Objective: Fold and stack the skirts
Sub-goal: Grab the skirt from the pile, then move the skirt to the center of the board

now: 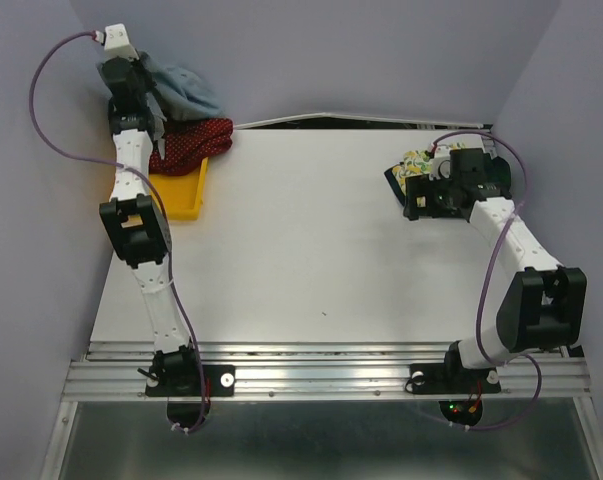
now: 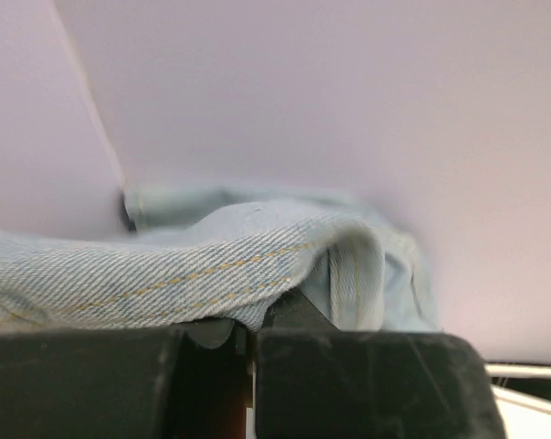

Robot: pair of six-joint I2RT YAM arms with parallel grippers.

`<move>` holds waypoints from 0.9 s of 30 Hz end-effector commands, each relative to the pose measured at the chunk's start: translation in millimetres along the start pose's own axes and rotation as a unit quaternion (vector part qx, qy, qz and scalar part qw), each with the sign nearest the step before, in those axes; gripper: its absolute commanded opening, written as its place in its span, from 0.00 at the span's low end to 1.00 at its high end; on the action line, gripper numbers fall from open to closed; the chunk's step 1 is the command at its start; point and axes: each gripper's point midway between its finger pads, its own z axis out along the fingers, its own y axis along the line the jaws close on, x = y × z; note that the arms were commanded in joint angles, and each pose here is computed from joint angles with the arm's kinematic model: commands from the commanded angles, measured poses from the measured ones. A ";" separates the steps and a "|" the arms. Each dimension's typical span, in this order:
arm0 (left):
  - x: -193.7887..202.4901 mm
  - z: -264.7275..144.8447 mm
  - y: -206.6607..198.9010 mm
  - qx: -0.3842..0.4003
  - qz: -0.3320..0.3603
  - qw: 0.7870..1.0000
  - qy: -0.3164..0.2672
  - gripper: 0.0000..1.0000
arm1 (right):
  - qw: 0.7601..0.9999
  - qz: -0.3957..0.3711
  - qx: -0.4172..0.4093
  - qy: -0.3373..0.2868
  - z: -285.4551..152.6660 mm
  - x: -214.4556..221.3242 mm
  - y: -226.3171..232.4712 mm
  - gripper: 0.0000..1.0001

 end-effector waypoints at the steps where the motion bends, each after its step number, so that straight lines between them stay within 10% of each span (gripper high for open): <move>1: -233.9 -75.0 -23.0 0.037 0.029 0.969 -0.242 0.00 | 0.998 -0.007 0.003 -0.064 -30.4 -37.9 2.1 1.00; 17: -354.5 -237.0 -100.0 0.184 0.034 0.933 -0.309 0.00 | 0.993 -0.025 -0.017 -0.112 -63.7 -51.6 16.8 1.00; 27: -196.1 -327.8 -187.6 0.342 0.006 0.932 -0.117 0.00 | 0.989 -0.056 -0.064 -0.124 -77.6 -42.8 36.7 1.00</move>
